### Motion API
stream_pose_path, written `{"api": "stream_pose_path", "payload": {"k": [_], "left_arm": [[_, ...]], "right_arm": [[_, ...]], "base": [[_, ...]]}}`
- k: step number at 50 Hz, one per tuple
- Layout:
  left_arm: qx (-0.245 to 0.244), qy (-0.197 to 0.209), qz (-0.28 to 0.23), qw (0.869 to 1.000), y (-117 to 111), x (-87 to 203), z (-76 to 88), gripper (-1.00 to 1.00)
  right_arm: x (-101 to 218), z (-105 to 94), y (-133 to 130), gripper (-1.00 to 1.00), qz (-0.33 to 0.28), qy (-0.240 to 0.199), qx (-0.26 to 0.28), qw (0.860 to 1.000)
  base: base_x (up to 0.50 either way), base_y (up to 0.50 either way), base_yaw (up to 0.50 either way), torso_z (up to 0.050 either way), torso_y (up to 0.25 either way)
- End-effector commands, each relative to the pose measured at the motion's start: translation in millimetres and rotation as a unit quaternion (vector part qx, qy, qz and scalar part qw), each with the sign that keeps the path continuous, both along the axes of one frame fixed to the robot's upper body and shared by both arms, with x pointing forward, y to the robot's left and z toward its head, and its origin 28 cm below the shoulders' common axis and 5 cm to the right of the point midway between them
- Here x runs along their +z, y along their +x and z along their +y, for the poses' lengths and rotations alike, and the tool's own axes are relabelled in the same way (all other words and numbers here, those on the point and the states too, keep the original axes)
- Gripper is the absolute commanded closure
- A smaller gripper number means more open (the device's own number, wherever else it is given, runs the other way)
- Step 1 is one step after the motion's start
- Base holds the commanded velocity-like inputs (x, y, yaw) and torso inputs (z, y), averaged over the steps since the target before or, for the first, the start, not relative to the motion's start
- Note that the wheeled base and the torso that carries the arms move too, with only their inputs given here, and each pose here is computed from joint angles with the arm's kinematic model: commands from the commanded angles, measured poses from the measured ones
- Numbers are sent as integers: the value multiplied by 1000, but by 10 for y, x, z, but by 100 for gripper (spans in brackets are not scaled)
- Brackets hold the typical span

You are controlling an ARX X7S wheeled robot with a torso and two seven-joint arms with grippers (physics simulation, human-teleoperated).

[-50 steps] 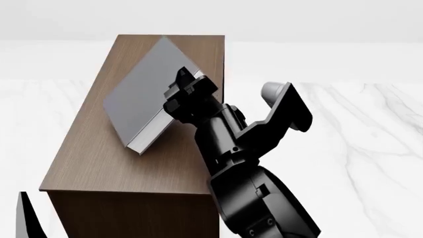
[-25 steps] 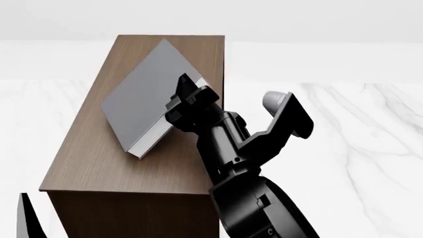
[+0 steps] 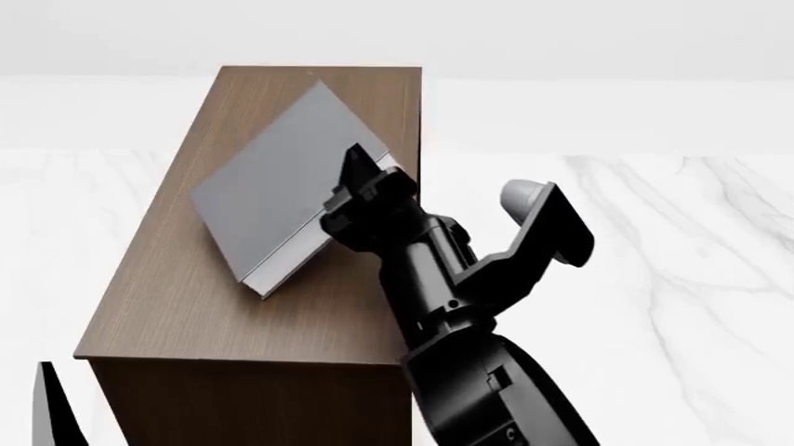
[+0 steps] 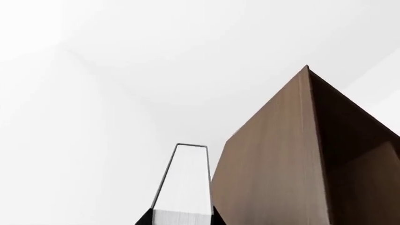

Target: Pick up the book in the middle and place it on the cabinet shelf.

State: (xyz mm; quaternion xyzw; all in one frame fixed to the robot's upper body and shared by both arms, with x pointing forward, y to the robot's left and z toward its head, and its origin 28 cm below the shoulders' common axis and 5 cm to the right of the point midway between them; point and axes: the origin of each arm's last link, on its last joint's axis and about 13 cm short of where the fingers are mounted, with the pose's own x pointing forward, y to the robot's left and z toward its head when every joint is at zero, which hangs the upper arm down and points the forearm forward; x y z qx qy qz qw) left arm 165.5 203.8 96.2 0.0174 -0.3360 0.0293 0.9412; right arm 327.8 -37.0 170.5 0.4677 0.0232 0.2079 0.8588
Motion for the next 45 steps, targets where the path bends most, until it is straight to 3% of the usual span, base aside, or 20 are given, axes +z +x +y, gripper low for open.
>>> {"api": "stream_pose_path", "payload": {"k": [1, 21, 29, 30, 45], "left_arm": [[3, 6, -12, 1000, 16, 12, 6, -100], [3, 6, -12, 1000, 16, 9, 7, -100], [3, 6, -11, 1000, 19, 14, 7, -100], [4, 6, -11, 1000, 20, 15, 6, -100], [4, 6, -11, 1000, 19, 26, 4, -100]], "right_arm": [[-194, -6, 30, 100, 40, -38, -15, 998], [-261, -102, 68, 100, 62, -98, -25, 993], [-289, -188, 97, 100, 60, -146, -47, 986], [-290, -208, 106, -100, 61, -151, -52, 985], [-277, -284, 113, -100, 31, -195, -68, 978]], "base": [[0, 0, 0, 0, 0], [1, 0, 0, 0, 0], [1, 0, 0, 0, 0], [0, 0, 0, 0, 0], [0, 0, 0, 0, 0]]}}
